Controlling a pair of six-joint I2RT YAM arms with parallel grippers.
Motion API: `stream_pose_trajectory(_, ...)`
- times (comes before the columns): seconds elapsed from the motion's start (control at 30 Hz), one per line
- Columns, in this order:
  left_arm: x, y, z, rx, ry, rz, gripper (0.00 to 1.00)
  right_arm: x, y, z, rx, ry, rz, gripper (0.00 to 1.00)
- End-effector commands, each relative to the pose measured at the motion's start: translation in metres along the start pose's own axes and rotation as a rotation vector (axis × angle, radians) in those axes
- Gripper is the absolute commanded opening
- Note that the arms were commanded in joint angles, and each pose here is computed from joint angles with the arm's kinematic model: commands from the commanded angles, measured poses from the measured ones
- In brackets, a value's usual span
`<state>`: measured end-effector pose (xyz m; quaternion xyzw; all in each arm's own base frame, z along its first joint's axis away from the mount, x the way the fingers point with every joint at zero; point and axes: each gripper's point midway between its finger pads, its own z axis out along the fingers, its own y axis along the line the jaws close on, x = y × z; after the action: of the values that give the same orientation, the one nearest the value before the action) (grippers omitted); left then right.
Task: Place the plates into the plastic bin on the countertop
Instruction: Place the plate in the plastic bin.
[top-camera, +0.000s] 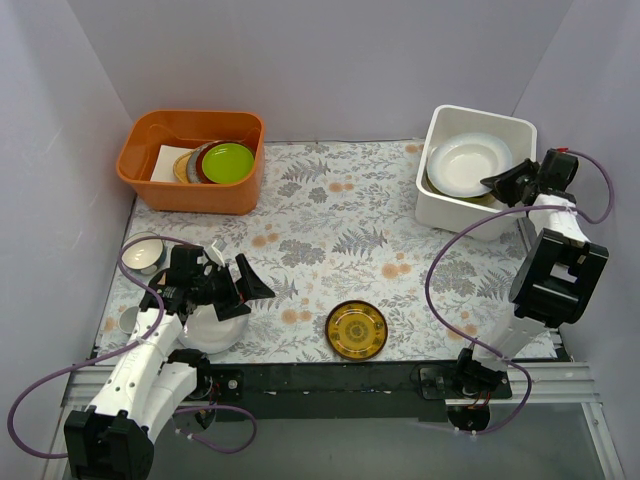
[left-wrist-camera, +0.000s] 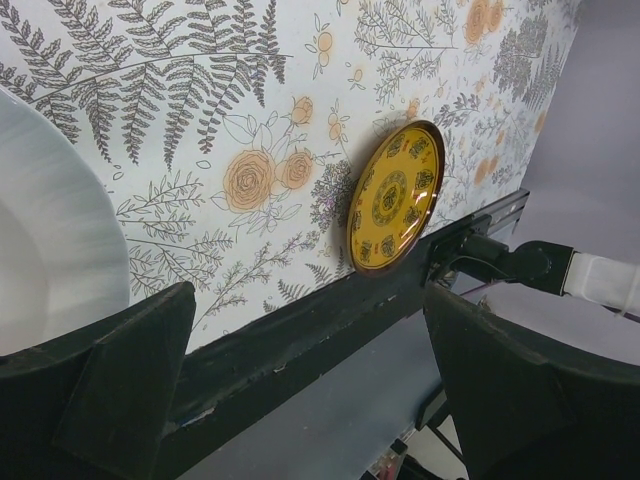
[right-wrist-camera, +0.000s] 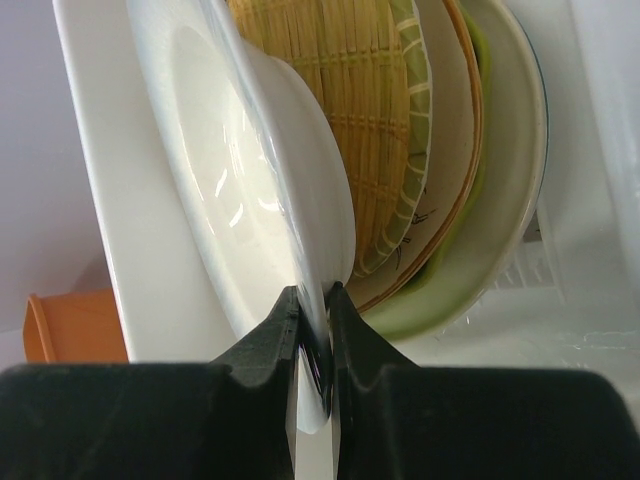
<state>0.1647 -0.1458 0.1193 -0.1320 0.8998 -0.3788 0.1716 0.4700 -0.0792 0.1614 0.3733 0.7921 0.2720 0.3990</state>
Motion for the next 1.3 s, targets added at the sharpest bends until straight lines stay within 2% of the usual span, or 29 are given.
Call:
stream_pose_trajectory(0.0, 0.003, -0.003, -0.002, 0.023, 0.004, 0.005, 0.98, -0.023, 0.033, -0.001, -0.113, -0.052, -0.086, 0.08)
stream_pose_trajectory(0.2, 0.004, -0.005, -0.003, 0.03, 0.006, 0.004, 0.98, -0.014, 0.03, 0.003, -0.131, -0.018, -0.082, 0.14)
stream_pose_trajectory(0.43, 0.004, -0.007, -0.004, 0.041, 0.01, 0.006, 0.98, -0.008, 0.027, 0.003, -0.137, 0.004, -0.094, 0.29)
stream_pose_trajectory(0.67, 0.005, -0.007, -0.004, 0.047, 0.013, 0.007, 0.98, 0.004, 0.017, 0.005, -0.129, 0.037, -0.1, 0.35)
stream_pose_trajectory(0.8, 0.006, -0.008, -0.004, 0.051, 0.014, 0.011, 0.98, 0.012, 0.012, 0.002, -0.122, 0.054, -0.107, 0.41)
stream_pose_trajectory(0.93, 0.006, -0.009, -0.004, 0.056, 0.016, 0.012, 0.98, 0.018, 0.006, 0.0, -0.103, 0.067, -0.114, 0.53)
stream_pose_trajectory(1.03, 0.006, -0.011, -0.005, 0.063, 0.017, 0.015, 0.98, 0.02, 0.003, -0.003, -0.091, 0.073, -0.118, 0.59)
stream_pose_trajectory(1.27, 0.007, -0.013, -0.006, 0.076, 0.017, 0.014, 0.98, 0.031, -0.002, -0.011, -0.082, 0.116, -0.115, 0.63)
